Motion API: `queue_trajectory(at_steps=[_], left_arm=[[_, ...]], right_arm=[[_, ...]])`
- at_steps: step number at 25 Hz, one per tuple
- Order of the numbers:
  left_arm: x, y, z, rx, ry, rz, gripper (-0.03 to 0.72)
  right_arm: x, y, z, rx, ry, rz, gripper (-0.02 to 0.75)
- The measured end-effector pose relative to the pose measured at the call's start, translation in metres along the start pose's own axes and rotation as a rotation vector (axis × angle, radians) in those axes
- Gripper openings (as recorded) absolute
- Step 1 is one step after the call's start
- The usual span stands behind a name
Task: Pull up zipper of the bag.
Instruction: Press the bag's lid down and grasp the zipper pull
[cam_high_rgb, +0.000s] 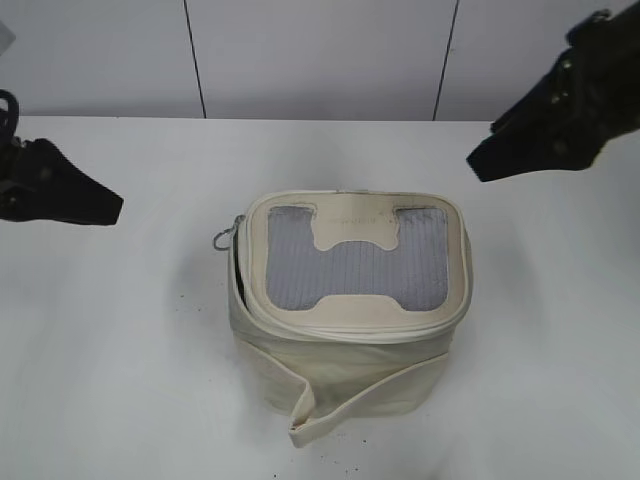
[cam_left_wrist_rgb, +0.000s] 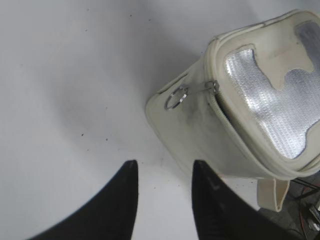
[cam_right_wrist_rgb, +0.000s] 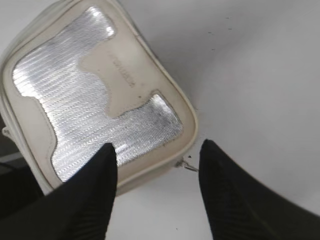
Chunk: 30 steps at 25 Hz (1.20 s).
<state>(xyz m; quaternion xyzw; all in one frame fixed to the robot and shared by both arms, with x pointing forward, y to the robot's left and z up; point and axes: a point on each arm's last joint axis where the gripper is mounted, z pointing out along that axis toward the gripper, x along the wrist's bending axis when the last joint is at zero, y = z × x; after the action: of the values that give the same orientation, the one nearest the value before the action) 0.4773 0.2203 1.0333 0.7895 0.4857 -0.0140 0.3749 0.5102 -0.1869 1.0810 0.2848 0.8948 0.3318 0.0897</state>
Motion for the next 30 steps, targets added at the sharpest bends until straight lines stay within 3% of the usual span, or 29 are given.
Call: queue_trajectory(at_steps=[4,8,17,30], left_arm=[[0.002,0.020,0.004,0.021,-0.060,0.083,0.327],[0.003,0.032,0.008,0.038,-0.098,0.158,0.337],[0.018,0.038,0.026,0.090,-0.107,0.176,0.337],[0.020,0.040,0.027,0.067,-0.095,0.164,0.337]], right_arm=[[-0.003,0.028,0.041,0.104,0.188,-0.096,0.417],[0.003,0.064,0.076,0.152,0.297,-0.202,0.417],[0.005,0.114,0.133,0.162,0.300,-0.278,0.416],[0.011,0.098,0.166,0.251,0.343,-0.208,0.388]])
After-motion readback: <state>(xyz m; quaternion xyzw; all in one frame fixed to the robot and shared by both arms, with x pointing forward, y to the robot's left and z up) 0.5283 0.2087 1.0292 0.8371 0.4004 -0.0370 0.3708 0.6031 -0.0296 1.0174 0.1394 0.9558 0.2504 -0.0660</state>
